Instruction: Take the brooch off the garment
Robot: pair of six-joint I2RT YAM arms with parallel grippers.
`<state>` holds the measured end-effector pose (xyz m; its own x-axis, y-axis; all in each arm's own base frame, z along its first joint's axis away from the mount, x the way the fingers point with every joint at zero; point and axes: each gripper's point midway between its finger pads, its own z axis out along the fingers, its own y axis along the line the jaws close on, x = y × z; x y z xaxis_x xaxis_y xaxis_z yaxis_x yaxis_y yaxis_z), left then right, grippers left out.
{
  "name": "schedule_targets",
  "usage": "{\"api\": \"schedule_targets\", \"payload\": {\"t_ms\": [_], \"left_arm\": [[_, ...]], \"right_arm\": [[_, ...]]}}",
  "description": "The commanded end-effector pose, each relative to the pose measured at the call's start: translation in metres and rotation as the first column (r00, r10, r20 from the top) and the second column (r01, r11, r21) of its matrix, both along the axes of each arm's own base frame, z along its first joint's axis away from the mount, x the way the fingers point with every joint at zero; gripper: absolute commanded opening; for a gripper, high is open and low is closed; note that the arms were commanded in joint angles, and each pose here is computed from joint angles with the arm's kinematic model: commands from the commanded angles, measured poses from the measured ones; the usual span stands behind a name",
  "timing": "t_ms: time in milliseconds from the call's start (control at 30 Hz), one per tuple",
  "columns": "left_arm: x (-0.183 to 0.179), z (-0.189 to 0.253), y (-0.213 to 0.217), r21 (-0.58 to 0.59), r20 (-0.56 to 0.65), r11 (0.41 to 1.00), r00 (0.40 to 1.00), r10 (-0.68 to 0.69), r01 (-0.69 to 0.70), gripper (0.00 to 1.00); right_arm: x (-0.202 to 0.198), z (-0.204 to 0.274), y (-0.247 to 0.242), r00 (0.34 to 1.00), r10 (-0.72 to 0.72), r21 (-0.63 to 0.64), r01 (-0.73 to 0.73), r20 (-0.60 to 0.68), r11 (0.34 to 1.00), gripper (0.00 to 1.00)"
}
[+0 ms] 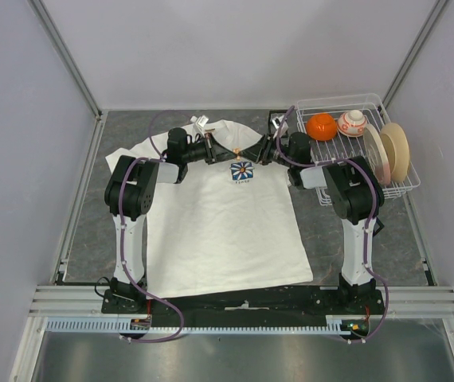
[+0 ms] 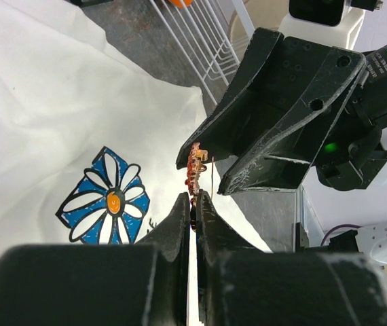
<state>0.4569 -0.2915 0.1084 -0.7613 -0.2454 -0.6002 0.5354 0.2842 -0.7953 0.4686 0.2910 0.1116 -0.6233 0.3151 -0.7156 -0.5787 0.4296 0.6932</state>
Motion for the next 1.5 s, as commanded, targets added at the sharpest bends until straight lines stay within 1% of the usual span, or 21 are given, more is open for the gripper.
{"api": "schedule_targets", "payload": {"t_ms": [0, 233, 500, 600, 700, 733, 833, 1033, 1267, 1467], "left_arm": [[0.006, 0.029, -0.002, 0.008, 0.109, 1.0, 0.994, 0.0, -0.001, 0.02], [0.006, 0.03, -0.002, 0.01, 0.112, 1.0, 0.994, 0.001, -0.002, 0.02], [0.004, 0.032, -0.002, 0.006, 0.119, 1.0, 0.993, -0.003, 0.002, 0.02], [0.003, 0.034, -0.001, -0.001, 0.125, 1.0, 0.992, -0.002, 0.002, 0.02], [0.003, 0.035, -0.002, -0.006, 0.128, 1.0, 0.992, -0.004, 0.005, 0.02], [0.002, 0.035, -0.002, -0.007, 0.128, 1.0, 0.992, -0.005, 0.006, 0.02], [0.001, 0.037, -0.002, -0.014, 0.139, 1.0, 0.99, -0.006, 0.008, 0.02], [-0.001, 0.042, -0.002, -0.027, 0.158, 1.0, 0.987, -0.011, 0.016, 0.02], [-0.005, 0.045, -0.003, -0.041, 0.171, 0.999, 0.985, -0.024, 0.032, 0.02], [-0.004, 0.047, -0.004, -0.044, 0.172, 0.998, 0.985, -0.027, 0.035, 0.02]], "right_arm": [[0.002, 0.034, -0.007, 0.994, -0.024, 0.047, 0.019, 0.103, 0.999, 0.45], [0.001, 0.038, -0.013, 0.992, -0.041, 0.053, 0.035, 0.116, 0.998, 0.54], [0.002, 0.034, -0.01, 0.994, -0.025, 0.048, 0.02, 0.106, 0.999, 0.56], [0.001, 0.03, -0.002, 0.995, 0.005, 0.05, -0.01, 0.096, 0.999, 0.55], [0.0, 0.027, 0.002, 0.996, 0.016, 0.045, -0.02, 0.087, 0.999, 0.52], [0.0, 0.026, 0.002, 0.996, 0.015, 0.044, -0.019, 0.087, 0.999, 0.48], [0.001, 0.024, 0.002, 0.996, 0.017, 0.038, -0.02, 0.084, 0.999, 0.44], [0.002, 0.022, 0.003, 0.997, 0.024, 0.032, -0.026, 0.08, 0.999, 0.43], [0.004, 0.017, 0.002, 0.997, 0.017, 0.0, -0.017, 0.074, 1.0, 0.45], [0.002, 0.019, 0.004, 0.997, 0.026, 0.019, -0.028, 0.077, 0.999, 0.41]]}}
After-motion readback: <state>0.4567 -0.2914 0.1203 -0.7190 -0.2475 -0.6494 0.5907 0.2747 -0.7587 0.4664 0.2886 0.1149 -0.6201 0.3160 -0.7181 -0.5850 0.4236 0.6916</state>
